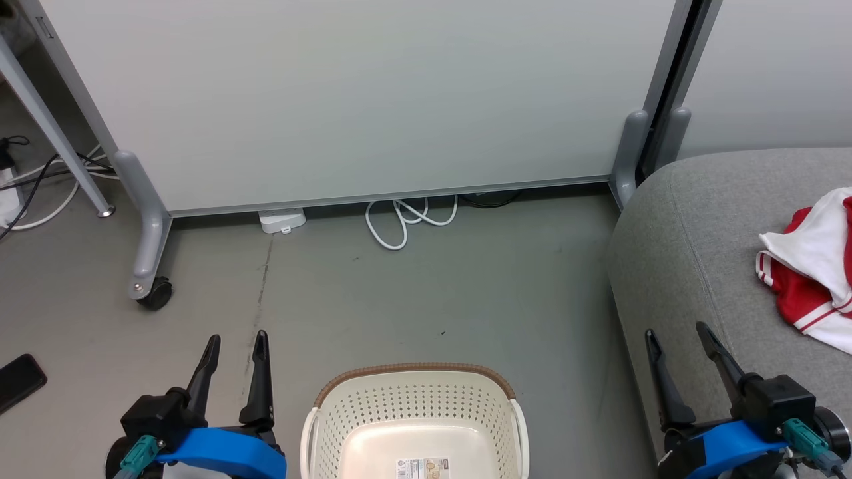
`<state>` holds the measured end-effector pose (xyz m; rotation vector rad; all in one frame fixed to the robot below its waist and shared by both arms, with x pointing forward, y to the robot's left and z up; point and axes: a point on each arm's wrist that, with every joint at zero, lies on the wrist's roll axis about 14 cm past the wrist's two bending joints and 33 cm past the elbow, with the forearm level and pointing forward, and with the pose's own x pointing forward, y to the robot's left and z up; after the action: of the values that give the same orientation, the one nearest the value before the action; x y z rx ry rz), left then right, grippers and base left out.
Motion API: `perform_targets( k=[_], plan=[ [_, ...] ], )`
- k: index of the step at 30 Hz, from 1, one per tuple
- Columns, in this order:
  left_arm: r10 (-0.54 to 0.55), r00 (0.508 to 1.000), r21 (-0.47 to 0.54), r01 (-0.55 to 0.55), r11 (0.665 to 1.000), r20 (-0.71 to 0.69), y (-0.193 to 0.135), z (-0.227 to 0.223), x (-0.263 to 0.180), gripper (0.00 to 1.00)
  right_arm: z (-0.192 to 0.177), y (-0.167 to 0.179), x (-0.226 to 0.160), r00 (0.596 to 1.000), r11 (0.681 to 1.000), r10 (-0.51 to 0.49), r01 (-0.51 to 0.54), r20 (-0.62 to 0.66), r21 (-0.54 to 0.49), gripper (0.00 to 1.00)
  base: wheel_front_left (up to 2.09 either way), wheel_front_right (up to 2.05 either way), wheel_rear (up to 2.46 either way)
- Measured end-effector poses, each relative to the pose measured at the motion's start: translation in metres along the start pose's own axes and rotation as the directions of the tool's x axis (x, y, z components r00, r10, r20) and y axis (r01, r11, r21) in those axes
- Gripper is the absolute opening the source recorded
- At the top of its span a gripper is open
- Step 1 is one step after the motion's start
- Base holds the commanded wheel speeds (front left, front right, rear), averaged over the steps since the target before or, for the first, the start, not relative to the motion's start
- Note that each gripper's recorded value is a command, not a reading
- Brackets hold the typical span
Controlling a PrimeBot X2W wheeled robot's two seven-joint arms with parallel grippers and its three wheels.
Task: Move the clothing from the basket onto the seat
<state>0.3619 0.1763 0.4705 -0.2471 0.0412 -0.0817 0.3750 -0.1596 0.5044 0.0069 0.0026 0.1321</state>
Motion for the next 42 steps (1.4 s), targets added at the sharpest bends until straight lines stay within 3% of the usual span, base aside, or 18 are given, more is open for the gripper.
perform_targets(
  k=[21,22,32,42],
  plan=[
    [-0.02,0.999,-0.003,0.02,1.0,-0.034,-0.005,-0.01,-0.001,1.0,-0.008,0.001,0.001,1.0,1.0,0.001,-0.001,-0.016,0.026,1.0,0.0,0.0,0.0],
    [-0.022,0.999,-0.007,0.021,1.0,-0.035,-0.006,-0.011,-0.001,0.0,-0.008,0.001,0.001,1.0,1.0,0.002,-0.002,-0.017,0.026,0.0,0.0,0.0,0.0],
    [0.023,0.983,-0.053,-0.034,0.998,-0.184,-0.001,-0.06,-0.03,0.0,-0.047,0.001,-0.013,0.99,0.999,-0.006,0.013,-0.144,0.052,0.0,0.0,0.0,0.0],
    [0.071,0.98,-0.209,-0.109,0.972,-0.184,0.007,-0.055,-0.027,0.0,-0.048,-0.006,-0.013,0.988,0.967,-0.039,0.076,-0.151,0.245,0.0,0.0,0.0,0.0]
  ],
)
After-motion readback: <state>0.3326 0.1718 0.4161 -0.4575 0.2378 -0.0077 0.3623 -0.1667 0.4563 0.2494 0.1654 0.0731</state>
